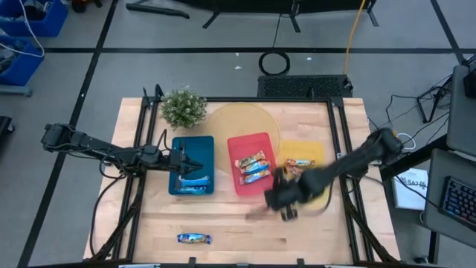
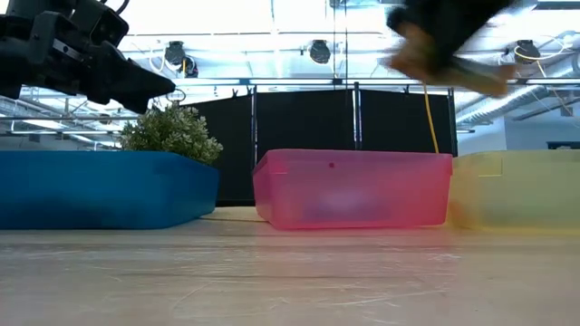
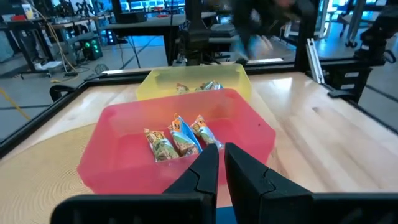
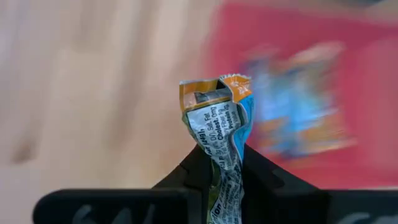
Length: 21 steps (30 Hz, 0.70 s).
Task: Pick and place Granola Bars by type
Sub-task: Put the yellow granola bar into the red bin
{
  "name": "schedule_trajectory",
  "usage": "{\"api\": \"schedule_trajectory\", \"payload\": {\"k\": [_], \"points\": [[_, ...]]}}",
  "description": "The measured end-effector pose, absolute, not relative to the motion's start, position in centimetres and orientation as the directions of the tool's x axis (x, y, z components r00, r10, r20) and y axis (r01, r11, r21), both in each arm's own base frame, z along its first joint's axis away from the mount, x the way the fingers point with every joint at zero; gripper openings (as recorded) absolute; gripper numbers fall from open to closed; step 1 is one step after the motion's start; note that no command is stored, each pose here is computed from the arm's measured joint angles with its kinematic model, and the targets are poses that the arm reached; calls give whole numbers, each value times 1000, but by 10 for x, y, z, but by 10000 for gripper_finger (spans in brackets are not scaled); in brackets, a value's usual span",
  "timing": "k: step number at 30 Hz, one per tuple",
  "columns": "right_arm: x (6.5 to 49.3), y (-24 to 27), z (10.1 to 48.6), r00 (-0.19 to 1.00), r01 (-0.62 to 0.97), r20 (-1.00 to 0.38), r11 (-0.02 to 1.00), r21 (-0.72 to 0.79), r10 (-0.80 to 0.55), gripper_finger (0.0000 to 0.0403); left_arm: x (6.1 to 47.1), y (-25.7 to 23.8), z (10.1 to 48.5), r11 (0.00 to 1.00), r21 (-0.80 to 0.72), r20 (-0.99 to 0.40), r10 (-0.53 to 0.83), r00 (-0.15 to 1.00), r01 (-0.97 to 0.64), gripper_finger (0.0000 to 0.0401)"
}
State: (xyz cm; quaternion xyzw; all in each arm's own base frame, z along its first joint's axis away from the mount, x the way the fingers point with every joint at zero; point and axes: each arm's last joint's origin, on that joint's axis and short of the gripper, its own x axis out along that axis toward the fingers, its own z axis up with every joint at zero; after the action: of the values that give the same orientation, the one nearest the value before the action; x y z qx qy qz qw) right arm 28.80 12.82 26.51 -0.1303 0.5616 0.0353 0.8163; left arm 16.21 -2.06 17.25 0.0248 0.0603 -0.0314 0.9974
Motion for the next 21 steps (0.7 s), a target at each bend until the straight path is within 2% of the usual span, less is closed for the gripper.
{"api": "schedule_trajectory", "payload": {"k": [3, 5, 9, 14, 21], "points": [[299, 84, 287, 474, -167, -873, 961, -219, -117, 44, 162, -21, 172, 995, 77, -122, -59, 991, 69, 37], [314, 58, 291, 536, -174, -840, 962, -212, -88, 43, 162, -21, 172, 993, 91, -122, -59, 991, 70, 37], [337, 18, 279, 553, -237, -832, 952, -196, -33, 43, 162, -20, 172, 994, 105, -123, -30, 992, 43, 37], [350, -11, 242, 431, -367, -902, 917, -155, 20, 43, 162, -18, 169, 993, 116, -160, 24, 987, -5, 37], [369, -17, 204, 367, -472, -930, 869, -149, 40, 42, 161, -18, 164, 995, 99, -212, 30, 977, -9, 37]]}}
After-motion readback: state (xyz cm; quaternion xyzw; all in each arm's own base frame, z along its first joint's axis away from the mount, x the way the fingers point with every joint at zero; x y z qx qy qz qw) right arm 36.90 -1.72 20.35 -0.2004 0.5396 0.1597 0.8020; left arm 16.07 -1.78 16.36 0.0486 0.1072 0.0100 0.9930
